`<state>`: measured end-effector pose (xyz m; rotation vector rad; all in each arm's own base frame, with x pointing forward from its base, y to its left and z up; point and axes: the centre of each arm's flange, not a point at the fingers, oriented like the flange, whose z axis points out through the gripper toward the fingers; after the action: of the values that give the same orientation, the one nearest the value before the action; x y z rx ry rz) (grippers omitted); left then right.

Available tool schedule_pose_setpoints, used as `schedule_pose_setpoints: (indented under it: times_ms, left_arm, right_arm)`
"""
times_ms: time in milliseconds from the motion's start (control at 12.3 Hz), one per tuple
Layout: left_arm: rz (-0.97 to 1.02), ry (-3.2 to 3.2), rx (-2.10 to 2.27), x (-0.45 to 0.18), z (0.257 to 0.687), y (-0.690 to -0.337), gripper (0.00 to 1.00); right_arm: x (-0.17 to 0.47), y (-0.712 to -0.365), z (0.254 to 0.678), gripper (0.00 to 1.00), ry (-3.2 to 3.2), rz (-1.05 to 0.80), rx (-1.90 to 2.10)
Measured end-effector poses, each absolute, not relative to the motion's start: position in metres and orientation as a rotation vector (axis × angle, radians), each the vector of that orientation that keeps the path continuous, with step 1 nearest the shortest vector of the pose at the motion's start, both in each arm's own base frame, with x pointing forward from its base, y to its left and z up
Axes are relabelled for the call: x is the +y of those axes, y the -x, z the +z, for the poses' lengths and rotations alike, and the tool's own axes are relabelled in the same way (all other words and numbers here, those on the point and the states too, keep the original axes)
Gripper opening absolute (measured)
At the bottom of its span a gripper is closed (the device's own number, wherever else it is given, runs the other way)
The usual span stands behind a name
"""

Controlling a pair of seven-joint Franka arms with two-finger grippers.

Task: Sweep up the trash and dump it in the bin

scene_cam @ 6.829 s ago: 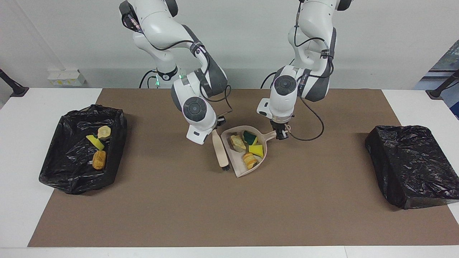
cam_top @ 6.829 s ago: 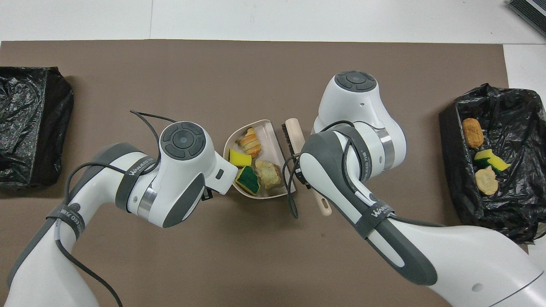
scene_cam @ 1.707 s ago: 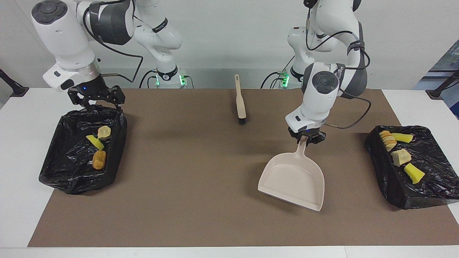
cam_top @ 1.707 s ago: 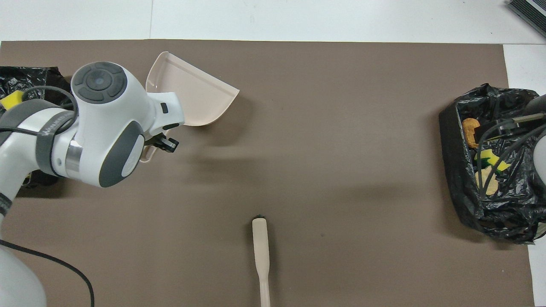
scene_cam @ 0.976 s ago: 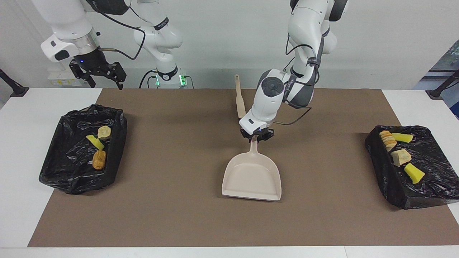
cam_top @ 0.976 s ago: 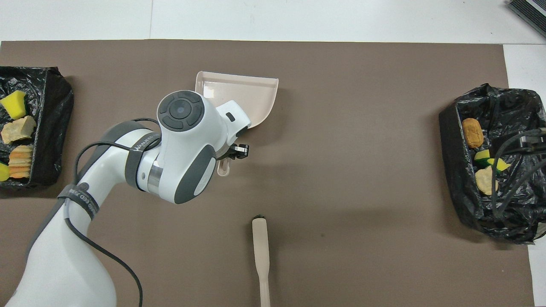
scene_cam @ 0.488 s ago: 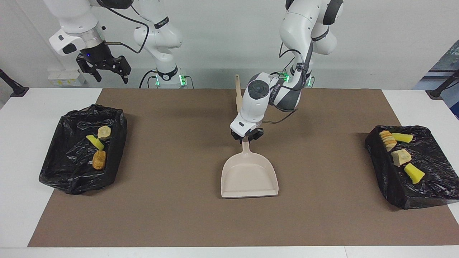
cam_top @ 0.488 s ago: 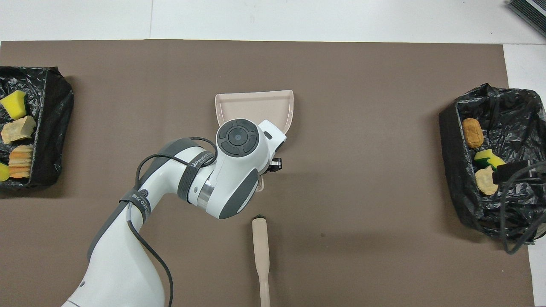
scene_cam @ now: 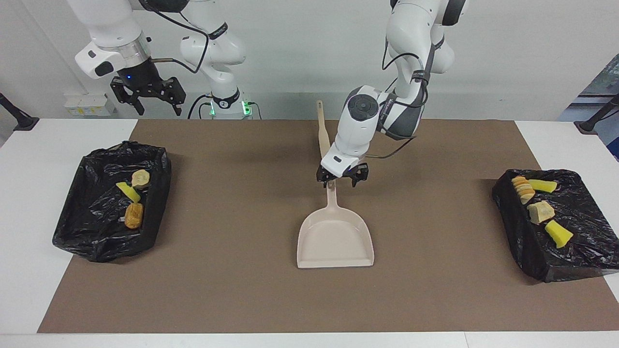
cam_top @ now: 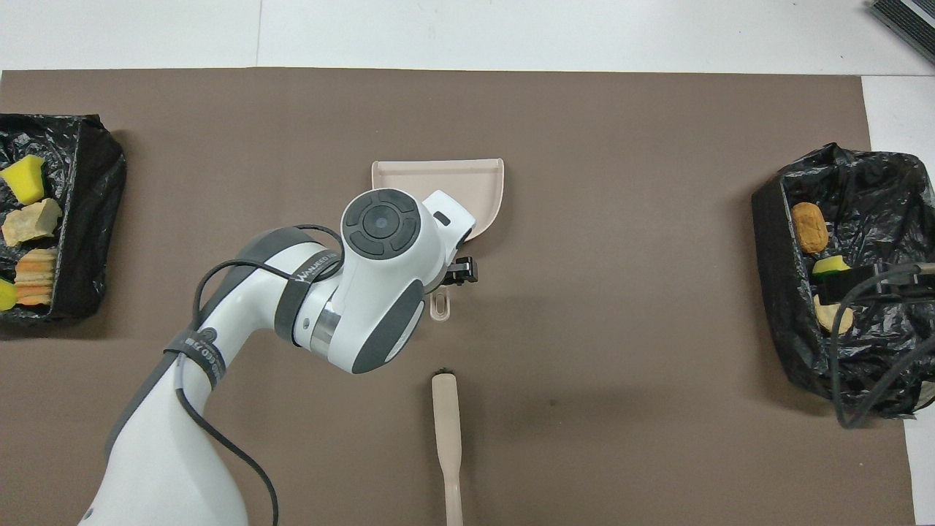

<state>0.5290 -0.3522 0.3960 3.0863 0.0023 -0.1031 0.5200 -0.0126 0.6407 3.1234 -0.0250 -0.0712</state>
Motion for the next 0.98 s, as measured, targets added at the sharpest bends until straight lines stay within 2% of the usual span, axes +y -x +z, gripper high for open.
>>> schedule_pose_setpoints:
  times_ms: [244, 488, 976]
  left_arm:
    - [-0.154, -3.125, -0.058, -0.275, 0.399, -0.545, 1.00]
    - [-0.170, -3.120, -0.142, -0.199, 0.408, -0.539, 1.00]
    - [-0.036, -3.087, -0.200, -0.071, 0.473, -0.538, 1.00]
  right_arm:
    - [-0.013, -0.529, 0.635, 1.00, -3.124, -0.085, -0.025]
    - [-0.013, -0.529, 0.635, 1.00, -3.124, -0.084, -0.025]
    - [0.006, -0.529, 0.635, 1.00, -3.124, -0.083, -0.030]
